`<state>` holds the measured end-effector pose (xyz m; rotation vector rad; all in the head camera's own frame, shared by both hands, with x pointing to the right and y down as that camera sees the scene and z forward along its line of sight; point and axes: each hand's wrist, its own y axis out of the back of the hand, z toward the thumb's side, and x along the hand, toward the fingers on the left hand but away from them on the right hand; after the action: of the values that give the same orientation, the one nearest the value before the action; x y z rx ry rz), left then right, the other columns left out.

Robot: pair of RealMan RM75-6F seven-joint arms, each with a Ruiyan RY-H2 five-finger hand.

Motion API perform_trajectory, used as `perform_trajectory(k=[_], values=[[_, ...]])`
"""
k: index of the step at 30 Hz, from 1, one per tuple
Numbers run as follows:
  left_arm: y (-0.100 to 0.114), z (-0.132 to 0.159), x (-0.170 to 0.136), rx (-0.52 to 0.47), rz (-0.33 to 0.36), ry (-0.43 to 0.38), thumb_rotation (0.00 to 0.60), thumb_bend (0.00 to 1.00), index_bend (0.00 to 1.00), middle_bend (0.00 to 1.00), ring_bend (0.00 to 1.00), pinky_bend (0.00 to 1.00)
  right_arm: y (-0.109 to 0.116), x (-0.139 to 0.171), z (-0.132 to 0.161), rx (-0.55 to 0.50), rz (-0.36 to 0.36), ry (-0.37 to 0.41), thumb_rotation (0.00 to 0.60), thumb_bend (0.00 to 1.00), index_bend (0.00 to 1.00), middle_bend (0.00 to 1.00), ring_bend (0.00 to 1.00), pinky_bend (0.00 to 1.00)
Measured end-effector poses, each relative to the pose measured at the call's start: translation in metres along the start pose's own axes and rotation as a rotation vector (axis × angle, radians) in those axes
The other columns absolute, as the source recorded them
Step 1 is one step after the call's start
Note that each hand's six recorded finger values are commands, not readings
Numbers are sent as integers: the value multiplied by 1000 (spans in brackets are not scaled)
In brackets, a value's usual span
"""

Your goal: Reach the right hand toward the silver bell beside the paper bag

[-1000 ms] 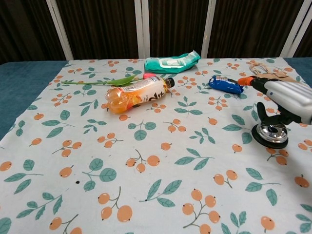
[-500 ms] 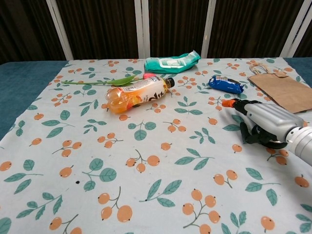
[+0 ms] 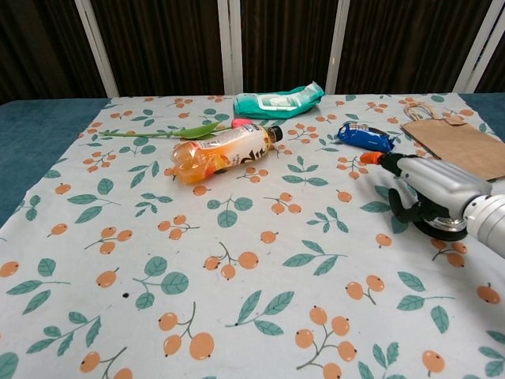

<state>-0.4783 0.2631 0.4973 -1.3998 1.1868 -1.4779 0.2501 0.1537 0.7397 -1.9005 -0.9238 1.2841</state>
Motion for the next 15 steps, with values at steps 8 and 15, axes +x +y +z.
perform_trajectory(k=[8, 15], values=[[0, 0, -1, -3, -1, -4, 600, 334, 54, 0, 0, 102, 66, 20, 18, -70, -139, 62, 600, 803, 0, 0, 0, 0], [1, 0, -3, -9, 0, -11, 600, 335, 54, 0, 0, 102, 129, 79, 10, -50, -204, 37, 600, 785, 0, 0, 0, 0]])
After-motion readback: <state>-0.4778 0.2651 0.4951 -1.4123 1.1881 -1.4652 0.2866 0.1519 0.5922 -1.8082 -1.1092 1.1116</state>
